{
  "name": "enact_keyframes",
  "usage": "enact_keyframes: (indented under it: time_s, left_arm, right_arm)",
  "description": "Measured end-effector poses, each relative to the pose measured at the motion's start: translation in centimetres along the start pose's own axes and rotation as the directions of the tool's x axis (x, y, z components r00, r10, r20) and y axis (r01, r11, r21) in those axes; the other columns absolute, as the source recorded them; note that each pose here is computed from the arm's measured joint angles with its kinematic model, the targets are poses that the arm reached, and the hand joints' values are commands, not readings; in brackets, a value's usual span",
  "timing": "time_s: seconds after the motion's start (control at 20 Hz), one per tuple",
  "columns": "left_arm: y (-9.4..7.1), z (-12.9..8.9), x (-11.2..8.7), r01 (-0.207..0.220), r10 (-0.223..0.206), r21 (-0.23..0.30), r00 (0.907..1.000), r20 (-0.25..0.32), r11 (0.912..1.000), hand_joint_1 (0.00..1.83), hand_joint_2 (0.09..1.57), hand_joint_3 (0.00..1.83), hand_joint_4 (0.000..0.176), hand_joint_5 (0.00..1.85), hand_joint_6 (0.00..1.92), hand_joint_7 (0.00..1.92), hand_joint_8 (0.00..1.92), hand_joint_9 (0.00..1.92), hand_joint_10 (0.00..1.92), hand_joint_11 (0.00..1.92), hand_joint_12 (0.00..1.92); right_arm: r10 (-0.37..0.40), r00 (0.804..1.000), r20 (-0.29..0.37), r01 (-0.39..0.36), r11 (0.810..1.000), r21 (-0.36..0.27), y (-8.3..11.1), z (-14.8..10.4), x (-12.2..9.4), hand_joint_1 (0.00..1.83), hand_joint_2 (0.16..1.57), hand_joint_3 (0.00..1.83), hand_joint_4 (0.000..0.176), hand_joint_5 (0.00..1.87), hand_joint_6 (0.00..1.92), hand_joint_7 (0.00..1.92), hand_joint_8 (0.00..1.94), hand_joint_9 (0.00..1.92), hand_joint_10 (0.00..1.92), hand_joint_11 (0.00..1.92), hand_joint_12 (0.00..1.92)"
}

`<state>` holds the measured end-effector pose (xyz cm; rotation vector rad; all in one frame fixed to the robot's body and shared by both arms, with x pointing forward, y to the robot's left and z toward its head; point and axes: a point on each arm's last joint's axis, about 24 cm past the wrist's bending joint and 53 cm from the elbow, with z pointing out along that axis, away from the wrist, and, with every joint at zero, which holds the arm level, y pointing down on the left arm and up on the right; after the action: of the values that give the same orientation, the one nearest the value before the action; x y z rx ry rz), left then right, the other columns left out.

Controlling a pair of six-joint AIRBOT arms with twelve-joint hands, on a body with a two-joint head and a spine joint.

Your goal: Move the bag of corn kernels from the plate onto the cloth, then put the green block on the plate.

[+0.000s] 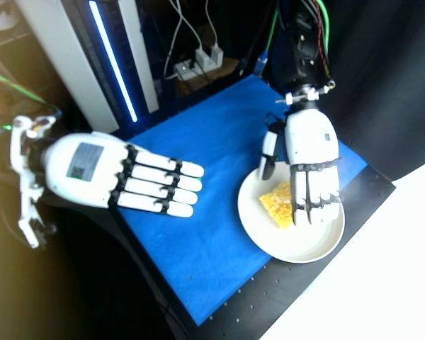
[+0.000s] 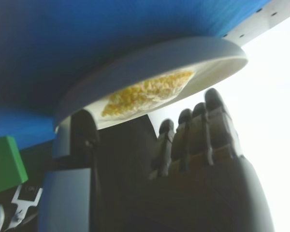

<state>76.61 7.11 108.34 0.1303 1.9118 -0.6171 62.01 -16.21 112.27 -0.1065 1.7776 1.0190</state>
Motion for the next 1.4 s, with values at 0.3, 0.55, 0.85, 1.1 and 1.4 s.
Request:
enact_keyframes:
  time_s: [0.3,0.55,0.85,1.1,1.4]
  left_arm:
    - [1.3,0.4,0.0,0.037,-0.037,-0.032,0.9993,0.01,0.9988,1.12,1.27,0.0,0.0,0.55,0.12,0.5,0.01,0.29,0.92,0.15,1.61]
    - [1.2,0.1,0.1,0.038,-0.038,-0.029,0.9992,0.011,0.9989,1.13,1.22,0.0,0.0,0.49,0.25,0.57,0.1,0.33,1.13,0.29,1.7]
    - [-0.3,-2.2,-0.9,-0.03,0.029,0.016,0.9982,0.053,0.9994,1.3,1.24,0.0,0.0,0.18,1.03,0.22,1.08,0.24,1.46,0.27,1.86]
    - [-1.7,-4.6,-3.2,-0.052,0.042,0.065,0.9888,0.143,0.9965,1.32,1.22,0.0,0.0,0.22,1.06,0.22,1.21,0.3,1.5,0.27,1.88]
    - [-1.5,-11.6,-3.1,-0.023,-0.009,0.138,0.974,0.226,0.9902,1.23,1.26,0.0,0.0,0.12,1.25,0.14,1.47,0.29,1.8,0.42,1.92]
  right_arm:
    - [0.003,1.0,0.0,-0.003,1.0,0.0,0.0,0.0,0.0,0.45,1.42,0.01,0.0,0.0,0.0,0.0,0.0,0.0,0.0,0.0,0.0]
    - [0.005,1.0,0.001,-0.005,1.0,0.0,0.0,0.0,0.0,0.44,1.42,0.01,0.0,0.0,0.0,0.0,0.0,0.0,0.0,0.0,0.0]
    - [0.013,1.0,0.001,-0.013,1.0,0.0,0.0,0.0,0.0,0.43,1.44,0.01,0.0,0.0,0.0,0.0,0.0,0.0,0.0,0.0,0.0]
    - [0.018,1.0,0.001,-0.018,1.0,-0.001,0.0,0.0,-0.1,0.36,1.45,0.01,0.0,0.0,0.0,0.0,0.0,0.0,0.0,0.0,0.0]
    - [0.031,0.999,0.004,-0.031,1.0,0.003,0.0,0.0,0.0,0.32,1.46,0.01,0.0,0.0,0.0,0.0,0.0,0.0,0.0,0.0,0.0]
